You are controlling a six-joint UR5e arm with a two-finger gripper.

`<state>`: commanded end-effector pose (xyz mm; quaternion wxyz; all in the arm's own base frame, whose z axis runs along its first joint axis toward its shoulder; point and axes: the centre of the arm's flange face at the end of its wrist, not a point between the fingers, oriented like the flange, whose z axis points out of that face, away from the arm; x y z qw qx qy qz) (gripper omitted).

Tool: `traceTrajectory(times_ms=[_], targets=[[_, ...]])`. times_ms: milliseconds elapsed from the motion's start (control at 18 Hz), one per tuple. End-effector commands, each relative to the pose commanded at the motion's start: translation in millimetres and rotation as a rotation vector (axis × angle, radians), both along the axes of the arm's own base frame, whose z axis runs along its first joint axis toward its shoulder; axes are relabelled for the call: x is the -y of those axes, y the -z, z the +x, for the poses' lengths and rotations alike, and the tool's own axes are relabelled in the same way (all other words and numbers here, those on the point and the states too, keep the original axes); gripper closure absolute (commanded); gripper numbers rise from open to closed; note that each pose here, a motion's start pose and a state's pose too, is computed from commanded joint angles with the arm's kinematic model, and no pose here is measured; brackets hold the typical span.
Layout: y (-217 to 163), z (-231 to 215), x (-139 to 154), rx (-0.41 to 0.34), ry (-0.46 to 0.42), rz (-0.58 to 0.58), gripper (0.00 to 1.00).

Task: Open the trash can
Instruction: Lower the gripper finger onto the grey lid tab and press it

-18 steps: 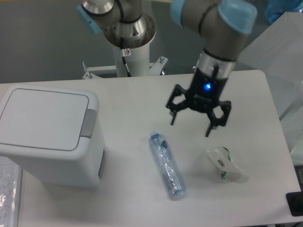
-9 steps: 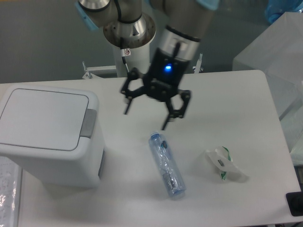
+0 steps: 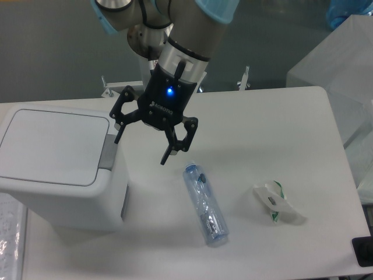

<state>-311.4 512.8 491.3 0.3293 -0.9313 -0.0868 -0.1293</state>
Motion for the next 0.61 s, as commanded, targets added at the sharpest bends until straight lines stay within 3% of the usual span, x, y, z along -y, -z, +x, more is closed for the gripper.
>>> traceTrajectory(times_ms=[611], targets=[[22, 12, -5, -0.012, 0.017, -0.012, 0.00]])
